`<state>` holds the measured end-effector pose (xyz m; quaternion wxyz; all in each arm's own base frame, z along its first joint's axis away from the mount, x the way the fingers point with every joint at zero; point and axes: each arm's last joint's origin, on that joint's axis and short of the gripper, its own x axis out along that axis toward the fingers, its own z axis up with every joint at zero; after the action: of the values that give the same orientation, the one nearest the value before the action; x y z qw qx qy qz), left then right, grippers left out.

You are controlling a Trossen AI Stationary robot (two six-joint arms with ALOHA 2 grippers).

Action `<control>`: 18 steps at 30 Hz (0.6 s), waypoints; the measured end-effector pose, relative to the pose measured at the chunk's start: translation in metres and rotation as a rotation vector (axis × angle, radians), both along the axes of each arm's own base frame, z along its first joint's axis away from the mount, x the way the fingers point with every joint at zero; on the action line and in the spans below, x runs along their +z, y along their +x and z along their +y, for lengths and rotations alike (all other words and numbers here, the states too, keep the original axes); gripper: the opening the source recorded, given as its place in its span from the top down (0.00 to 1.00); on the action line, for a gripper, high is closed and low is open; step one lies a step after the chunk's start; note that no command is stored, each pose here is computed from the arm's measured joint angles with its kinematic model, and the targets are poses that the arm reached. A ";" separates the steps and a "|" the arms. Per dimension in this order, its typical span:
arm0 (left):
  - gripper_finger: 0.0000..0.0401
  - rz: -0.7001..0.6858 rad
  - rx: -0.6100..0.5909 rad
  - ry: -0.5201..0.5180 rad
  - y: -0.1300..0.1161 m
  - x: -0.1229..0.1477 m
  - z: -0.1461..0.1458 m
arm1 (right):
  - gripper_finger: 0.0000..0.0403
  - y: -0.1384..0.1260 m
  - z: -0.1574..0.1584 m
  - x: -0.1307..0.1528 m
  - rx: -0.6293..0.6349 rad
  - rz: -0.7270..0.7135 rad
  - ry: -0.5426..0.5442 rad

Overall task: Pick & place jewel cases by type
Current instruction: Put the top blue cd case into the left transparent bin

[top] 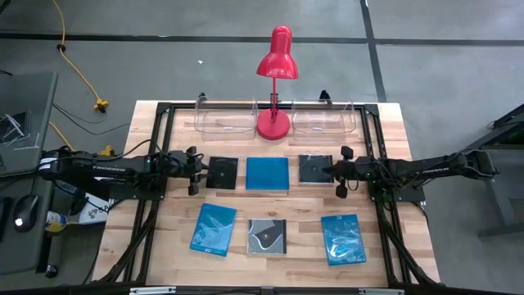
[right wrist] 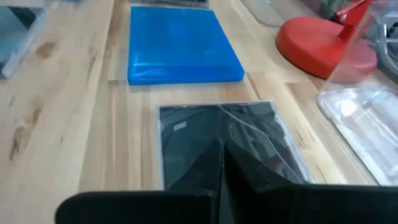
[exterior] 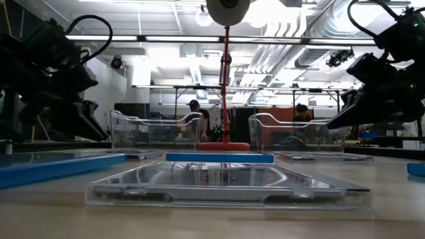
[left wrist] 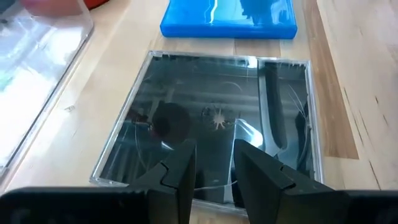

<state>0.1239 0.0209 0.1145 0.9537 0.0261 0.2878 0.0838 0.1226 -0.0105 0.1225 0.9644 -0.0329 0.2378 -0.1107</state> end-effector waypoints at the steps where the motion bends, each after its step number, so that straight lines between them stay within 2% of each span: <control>1: 0.74 -0.015 0.004 -0.004 0.001 0.001 0.000 | 1.00 0.000 0.000 0.000 -0.007 -0.001 -0.004; 9: 0.74 -0.152 -0.012 0.041 0.012 0.025 0.002 | 1.00 0.003 -0.001 0.007 -0.026 -0.088 0.005; 13: 0.74 -0.235 -0.038 0.076 0.021 0.052 0.003 | 1.00 0.006 -0.001 0.014 -0.097 -0.196 0.133; 18: 0.74 -0.374 -0.055 0.040 0.031 0.096 0.003 | 1.00 0.008 -0.002 0.022 -0.245 -0.379 0.459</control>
<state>0.1554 0.0242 0.2102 0.9917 0.0368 0.1030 0.0669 0.1303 -0.0126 0.1445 0.9533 0.2355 0.0751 -0.1736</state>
